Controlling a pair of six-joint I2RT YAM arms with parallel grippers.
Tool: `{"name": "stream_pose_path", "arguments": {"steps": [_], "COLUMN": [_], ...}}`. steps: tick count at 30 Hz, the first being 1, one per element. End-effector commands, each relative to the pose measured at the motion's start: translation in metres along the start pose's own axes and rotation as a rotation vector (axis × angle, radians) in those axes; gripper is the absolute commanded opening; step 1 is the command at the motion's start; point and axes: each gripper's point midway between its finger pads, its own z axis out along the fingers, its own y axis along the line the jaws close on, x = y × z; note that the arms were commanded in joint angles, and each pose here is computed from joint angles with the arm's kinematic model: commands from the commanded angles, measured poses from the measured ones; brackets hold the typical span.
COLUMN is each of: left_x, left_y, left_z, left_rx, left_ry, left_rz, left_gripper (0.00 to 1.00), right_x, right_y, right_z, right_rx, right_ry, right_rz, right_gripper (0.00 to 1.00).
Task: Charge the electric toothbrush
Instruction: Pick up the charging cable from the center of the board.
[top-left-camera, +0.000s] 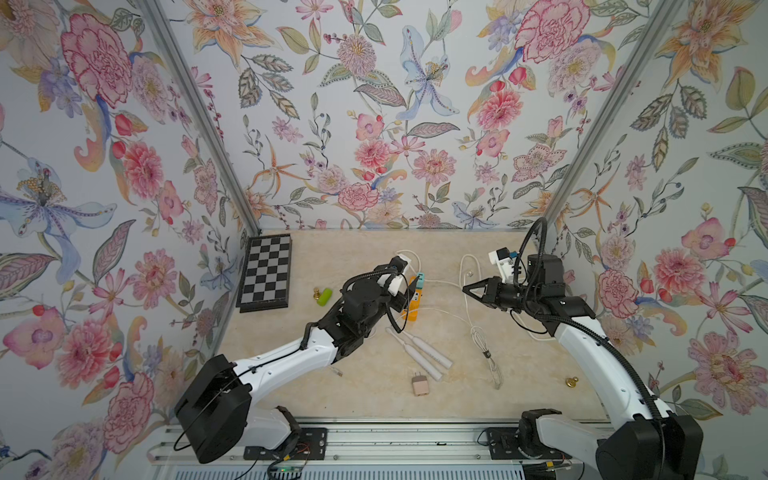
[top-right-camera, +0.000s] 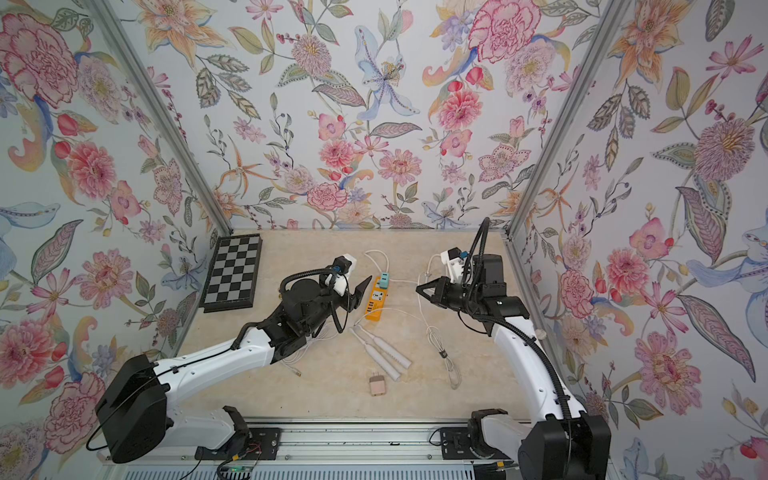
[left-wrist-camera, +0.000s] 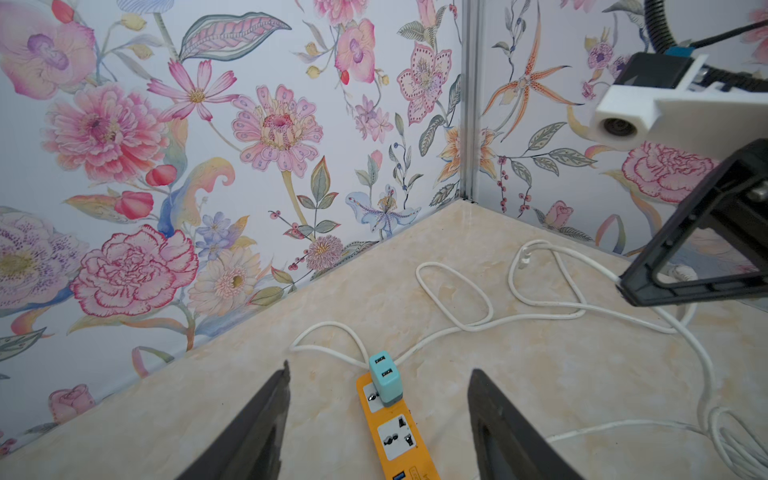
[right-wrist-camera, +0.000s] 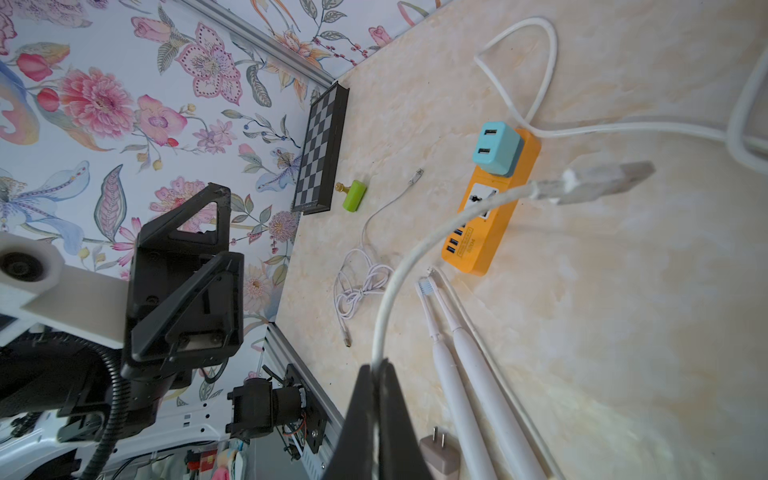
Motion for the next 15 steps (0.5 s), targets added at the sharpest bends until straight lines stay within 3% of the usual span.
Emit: {"name": "stream_pose_path", "arguments": {"steps": [1, 4, 8, 15], "left_x": [-0.030, -0.035, -0.036, -0.031], "left_y": [-0.029, -0.053, -0.094, -0.132], "left_z": [-0.002, 0.005, 0.014, 0.022], "left_rx": [0.161, 0.244, 0.316, 0.410], "left_ry": [-0.159, -0.171, -0.170, -0.180], "left_rz": [-0.005, -0.102, -0.104, -0.152], "left_gripper": [0.62, 0.61, 0.60, 0.59], "right_x": [-0.011, -0.021, -0.033, -0.043], "right_y": [0.027, 0.033, 0.037, 0.049], "right_z": [-0.013, -0.014, -0.015, -0.011], "right_rx": [-0.062, -0.038, -0.020, 0.001], "right_ry": [-0.029, -0.082, -0.145, -0.205], "right_rz": [0.008, 0.014, 0.058, 0.082], "right_gripper": [0.00, 0.00, 0.00, 0.00]}}
